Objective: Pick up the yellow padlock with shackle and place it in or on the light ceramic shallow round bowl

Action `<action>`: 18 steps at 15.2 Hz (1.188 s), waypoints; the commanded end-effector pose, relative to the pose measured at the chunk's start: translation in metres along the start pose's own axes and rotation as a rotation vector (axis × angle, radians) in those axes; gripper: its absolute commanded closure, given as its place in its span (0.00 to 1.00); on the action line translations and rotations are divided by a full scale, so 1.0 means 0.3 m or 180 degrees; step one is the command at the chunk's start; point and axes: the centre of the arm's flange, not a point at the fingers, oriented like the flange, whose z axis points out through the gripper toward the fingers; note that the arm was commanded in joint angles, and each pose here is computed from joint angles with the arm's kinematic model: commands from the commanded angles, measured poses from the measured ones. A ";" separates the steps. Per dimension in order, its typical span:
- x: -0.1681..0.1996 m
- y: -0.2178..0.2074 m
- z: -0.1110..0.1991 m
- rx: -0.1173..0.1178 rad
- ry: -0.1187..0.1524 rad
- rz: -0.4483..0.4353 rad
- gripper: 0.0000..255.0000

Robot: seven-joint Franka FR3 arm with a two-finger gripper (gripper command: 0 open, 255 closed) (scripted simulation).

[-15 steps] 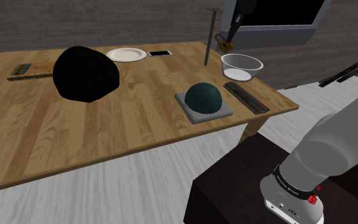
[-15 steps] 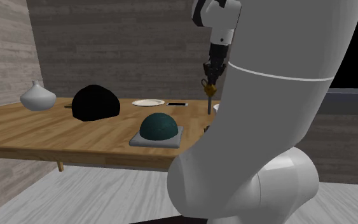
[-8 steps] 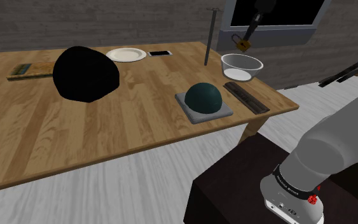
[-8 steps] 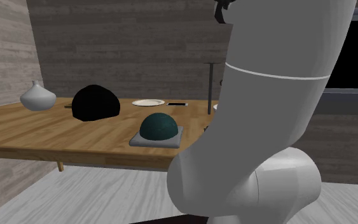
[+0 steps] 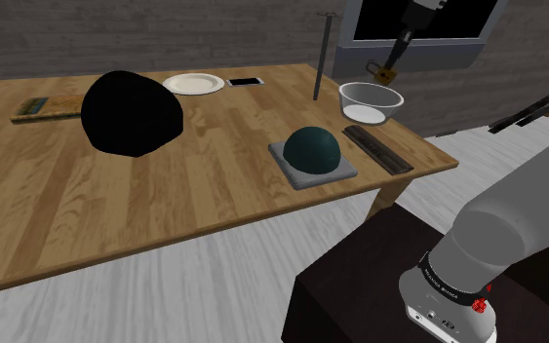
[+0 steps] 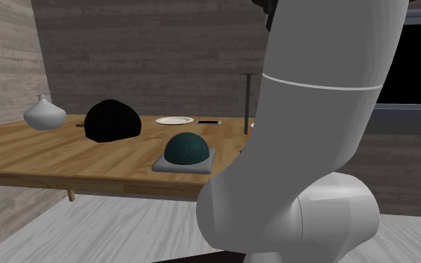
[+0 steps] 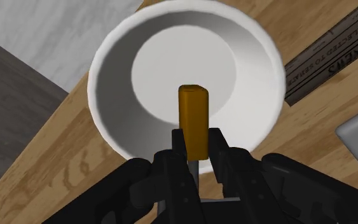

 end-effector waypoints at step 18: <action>0.084 -0.029 0.382 0.0112 -0.0516 0.0121 0.00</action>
